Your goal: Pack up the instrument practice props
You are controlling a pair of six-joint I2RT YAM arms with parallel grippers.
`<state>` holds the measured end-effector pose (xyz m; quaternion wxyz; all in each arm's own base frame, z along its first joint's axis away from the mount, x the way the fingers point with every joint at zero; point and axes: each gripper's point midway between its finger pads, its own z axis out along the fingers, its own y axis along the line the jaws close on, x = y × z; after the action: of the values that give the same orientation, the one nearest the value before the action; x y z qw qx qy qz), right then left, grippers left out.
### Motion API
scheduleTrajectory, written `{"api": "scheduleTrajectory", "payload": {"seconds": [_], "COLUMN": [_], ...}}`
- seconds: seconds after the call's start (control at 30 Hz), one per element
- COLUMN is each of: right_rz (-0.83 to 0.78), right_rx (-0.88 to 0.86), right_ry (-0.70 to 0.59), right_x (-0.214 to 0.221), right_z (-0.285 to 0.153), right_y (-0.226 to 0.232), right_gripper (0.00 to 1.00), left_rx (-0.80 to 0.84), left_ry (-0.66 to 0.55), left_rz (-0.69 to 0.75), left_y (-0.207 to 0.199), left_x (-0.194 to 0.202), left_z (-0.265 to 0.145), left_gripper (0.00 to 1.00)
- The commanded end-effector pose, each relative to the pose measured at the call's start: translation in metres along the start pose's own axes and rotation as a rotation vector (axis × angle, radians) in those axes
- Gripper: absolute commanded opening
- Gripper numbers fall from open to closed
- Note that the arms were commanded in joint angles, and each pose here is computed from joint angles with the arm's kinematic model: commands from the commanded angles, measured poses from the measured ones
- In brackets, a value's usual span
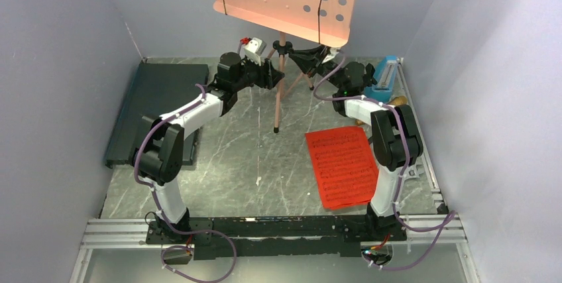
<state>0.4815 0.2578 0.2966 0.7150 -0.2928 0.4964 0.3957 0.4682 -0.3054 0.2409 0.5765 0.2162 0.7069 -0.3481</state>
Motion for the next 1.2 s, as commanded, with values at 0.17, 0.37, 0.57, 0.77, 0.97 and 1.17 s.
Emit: {"api": "scheduleTrajectory", "payload": {"seconds": [0.17, 0.37, 0.57, 0.77, 0.97, 1.17], "right_rz": [-0.639, -0.806, -0.763, -0.577, -0.599, -0.646], "right_rx": [-0.082, -0.107, -0.08, -0.023, -0.057, -0.06], "right_ry": [0.012, 0.026, 0.02, -0.046, -0.078, -0.102], "right_x": [-0.007, -0.01, -0.02, -0.032, -0.039, -0.057], "right_z": [-0.012, -0.011, -0.015, -0.024, -0.009, 0.003], "right_y": [-0.003, -0.005, -0.001, 0.014, 0.028, 0.026], "right_gripper": [0.1, 0.14, 0.41, 0.46, 0.48, 0.49], "left_rx": [0.02, 0.011, 0.007, 0.002, 0.007, -0.015], "left_ry": [-0.025, -0.02, -0.015, -0.021, -0.017, -0.011], "left_rz": [0.003, 0.015, 0.025, 0.041, 0.042, 0.059], "left_y": [-0.01, -0.01, -0.013, -0.019, -0.026, -0.026], "left_x": [-0.022, -0.026, -0.028, -0.037, -0.041, -0.043], "left_z": [0.0, -0.003, -0.01, -0.024, -0.036, -0.048], "left_gripper": [0.62, 0.62, 0.62, 0.63, 0.63, 0.63]}}
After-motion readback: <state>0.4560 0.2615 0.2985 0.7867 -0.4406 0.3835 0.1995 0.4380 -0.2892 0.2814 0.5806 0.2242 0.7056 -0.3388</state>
